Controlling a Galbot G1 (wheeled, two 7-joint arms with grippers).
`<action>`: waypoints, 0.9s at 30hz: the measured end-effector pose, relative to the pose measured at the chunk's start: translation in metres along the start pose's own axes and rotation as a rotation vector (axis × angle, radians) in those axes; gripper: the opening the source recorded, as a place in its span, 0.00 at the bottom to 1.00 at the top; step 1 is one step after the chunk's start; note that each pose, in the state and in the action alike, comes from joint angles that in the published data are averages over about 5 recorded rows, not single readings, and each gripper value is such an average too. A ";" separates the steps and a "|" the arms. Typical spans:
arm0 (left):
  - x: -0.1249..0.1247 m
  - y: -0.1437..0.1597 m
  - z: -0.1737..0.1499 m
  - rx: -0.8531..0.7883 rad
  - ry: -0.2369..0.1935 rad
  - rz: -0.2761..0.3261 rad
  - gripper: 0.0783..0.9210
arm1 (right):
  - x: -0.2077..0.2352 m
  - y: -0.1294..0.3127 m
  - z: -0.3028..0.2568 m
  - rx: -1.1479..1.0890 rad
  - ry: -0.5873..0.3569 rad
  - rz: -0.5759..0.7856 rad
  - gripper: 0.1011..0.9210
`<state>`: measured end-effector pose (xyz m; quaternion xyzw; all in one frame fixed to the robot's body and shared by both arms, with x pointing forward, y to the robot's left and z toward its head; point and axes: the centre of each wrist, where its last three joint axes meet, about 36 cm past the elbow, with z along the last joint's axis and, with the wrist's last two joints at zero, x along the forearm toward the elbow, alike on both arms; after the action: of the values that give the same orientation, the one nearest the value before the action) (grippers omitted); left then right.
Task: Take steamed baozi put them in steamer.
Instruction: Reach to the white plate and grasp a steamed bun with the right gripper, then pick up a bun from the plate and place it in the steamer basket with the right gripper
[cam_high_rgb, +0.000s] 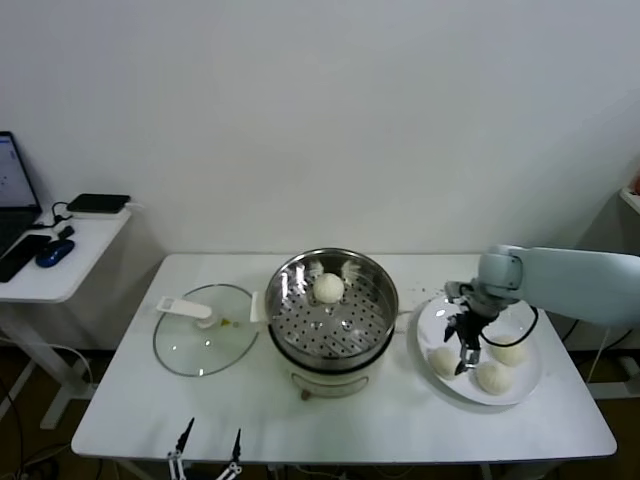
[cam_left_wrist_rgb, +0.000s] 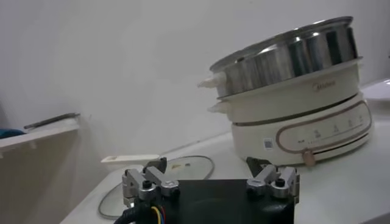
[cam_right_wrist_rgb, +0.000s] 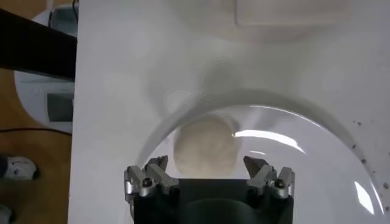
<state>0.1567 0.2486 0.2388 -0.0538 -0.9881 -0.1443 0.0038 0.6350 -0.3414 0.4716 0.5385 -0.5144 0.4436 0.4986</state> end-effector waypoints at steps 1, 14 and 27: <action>0.000 0.000 0.000 0.000 0.000 0.000 0.88 | -0.002 0.000 0.000 -0.001 0.001 0.000 0.88; -0.002 0.001 -0.001 -0.001 -0.007 -0.004 0.88 | -0.006 -0.003 -0.005 0.001 -0.002 0.008 0.64; 0.000 0.003 -0.004 -0.005 -0.013 -0.006 0.88 | 0.052 -0.001 -0.011 0.034 -0.016 0.011 0.60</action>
<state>0.1568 0.2502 0.2433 -0.0517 -0.9879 -0.1464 -0.0035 0.6404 -0.3368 0.5241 0.5473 -0.5139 0.4507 0.4829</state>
